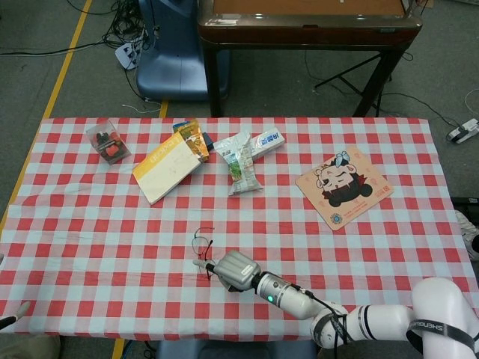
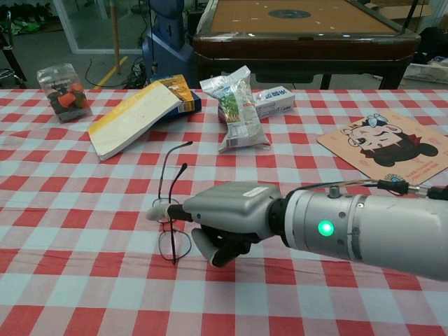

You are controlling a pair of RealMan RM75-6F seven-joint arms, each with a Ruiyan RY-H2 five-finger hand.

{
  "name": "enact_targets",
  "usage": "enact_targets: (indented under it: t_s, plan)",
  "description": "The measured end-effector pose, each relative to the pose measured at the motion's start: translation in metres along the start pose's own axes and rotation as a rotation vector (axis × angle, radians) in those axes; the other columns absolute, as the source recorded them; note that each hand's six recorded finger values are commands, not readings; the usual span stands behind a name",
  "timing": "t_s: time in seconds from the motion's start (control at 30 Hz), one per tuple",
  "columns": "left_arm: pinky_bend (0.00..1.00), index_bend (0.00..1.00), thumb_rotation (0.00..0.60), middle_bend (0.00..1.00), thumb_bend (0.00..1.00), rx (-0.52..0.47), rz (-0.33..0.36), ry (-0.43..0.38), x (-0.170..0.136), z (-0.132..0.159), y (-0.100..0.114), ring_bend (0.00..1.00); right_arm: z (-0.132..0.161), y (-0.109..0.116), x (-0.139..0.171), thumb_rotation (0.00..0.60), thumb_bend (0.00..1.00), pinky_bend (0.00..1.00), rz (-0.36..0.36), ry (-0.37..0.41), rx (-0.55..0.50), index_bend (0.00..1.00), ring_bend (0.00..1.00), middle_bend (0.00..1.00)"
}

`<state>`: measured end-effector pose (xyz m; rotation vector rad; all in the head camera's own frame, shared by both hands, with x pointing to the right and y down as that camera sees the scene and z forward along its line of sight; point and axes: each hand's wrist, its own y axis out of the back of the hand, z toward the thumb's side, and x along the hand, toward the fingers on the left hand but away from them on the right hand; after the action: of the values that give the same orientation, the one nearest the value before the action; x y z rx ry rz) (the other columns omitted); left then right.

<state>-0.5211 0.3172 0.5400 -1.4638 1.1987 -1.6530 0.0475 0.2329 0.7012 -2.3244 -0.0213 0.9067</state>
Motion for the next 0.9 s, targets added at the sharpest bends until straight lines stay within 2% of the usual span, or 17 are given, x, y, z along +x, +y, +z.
enact_targets:
  t_s: [0.43, 0.9]
  plan:
    - [0.00, 0.00, 0.600, 0.00, 0.16, 0.003, -0.006, 0.008, -0.001, -0.002, -0.002, 0.00, -0.013, -0.002, -0.026, 0.600, 0.87, 0.98, 0.050, -0.058, -0.143, 0.00, 1.00, 1.00]
    - [0.00, 0.00, 0.600, 0.00, 0.16, -0.001, -0.006, 0.017, -0.002, -0.006, -0.003, 0.00, -0.006, -0.001, -0.047, 0.600, 0.87, 0.98, 0.076, -0.063, -0.163, 0.00, 1.00, 1.00]
